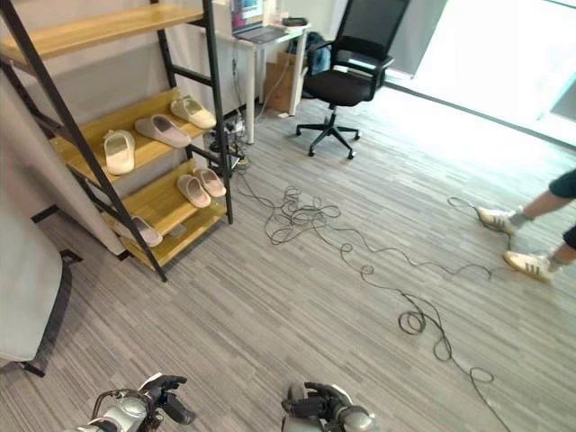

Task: Arrange the slippers neatly on the shoe rack.

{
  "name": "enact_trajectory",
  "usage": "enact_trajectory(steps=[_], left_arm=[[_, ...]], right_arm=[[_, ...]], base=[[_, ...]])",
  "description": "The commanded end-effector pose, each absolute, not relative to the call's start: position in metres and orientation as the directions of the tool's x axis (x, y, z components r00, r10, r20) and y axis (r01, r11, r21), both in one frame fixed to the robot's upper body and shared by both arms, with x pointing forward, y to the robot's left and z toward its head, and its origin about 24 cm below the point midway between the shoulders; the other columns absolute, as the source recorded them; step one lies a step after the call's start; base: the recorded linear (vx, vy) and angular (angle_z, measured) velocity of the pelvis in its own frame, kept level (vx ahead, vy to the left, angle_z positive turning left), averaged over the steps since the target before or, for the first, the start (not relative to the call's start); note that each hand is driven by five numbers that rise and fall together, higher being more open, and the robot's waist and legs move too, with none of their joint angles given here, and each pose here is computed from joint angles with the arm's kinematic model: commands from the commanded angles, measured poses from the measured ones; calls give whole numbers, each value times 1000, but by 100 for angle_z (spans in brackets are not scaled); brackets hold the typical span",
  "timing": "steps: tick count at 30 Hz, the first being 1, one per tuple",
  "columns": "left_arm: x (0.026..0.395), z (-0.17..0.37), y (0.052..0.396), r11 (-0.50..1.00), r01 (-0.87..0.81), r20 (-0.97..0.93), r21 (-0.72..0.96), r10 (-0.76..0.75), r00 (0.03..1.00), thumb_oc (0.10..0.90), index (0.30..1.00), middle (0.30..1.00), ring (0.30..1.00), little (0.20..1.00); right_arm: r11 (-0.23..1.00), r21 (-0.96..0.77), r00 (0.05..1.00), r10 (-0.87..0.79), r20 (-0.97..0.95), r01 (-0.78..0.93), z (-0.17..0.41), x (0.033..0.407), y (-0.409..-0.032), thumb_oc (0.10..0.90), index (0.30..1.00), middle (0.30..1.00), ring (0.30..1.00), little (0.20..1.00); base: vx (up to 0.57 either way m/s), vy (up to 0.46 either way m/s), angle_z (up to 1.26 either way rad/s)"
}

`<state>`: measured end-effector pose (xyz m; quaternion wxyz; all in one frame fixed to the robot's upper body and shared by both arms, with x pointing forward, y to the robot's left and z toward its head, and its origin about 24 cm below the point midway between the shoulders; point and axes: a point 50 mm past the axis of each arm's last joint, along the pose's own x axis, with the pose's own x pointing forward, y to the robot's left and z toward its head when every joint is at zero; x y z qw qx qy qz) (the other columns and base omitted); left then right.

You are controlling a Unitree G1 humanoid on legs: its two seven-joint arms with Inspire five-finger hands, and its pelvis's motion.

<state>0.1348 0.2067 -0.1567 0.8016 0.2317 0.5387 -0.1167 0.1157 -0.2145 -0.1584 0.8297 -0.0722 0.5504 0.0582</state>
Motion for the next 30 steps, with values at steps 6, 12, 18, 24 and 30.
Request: enact_trajectory(steps=[6,12,18,24,30], left_arm=[[122,-160,210,870,437,-927,229,59,370,800,900,900,900,900],[145,-152,210,888,377,-884,264,67,462,800,900,900,900,900],[135,-155,211,889,382,-898,253,69,435,800,900,900,900,900],[103,-164,218,900,375,-941,223,98,325,800,900,900,900,900],[113,-155,243,924,273,-918,268,159,363,800,900,900,900,900]], right_arm=[[994,-103,161,-96,-982,-38,-161,46,-264,800,900,900,900,900],[985,-167,231,-153,-961,-39,-154,68,-278,800,900,900,900,900],[979,-195,348,-161,-924,-64,-146,100,-278,800,900,900,900,900],[972,-188,388,-121,-914,-139,-148,115,-261,800,900,900,900,900],[970,-55,274,13,-962,-237,-165,88,-220,800,900,900,900,900]], base=[[292,-335,98],[161,-269,73],[266,-28,14],[377,93,-1],[377,153,-4]])
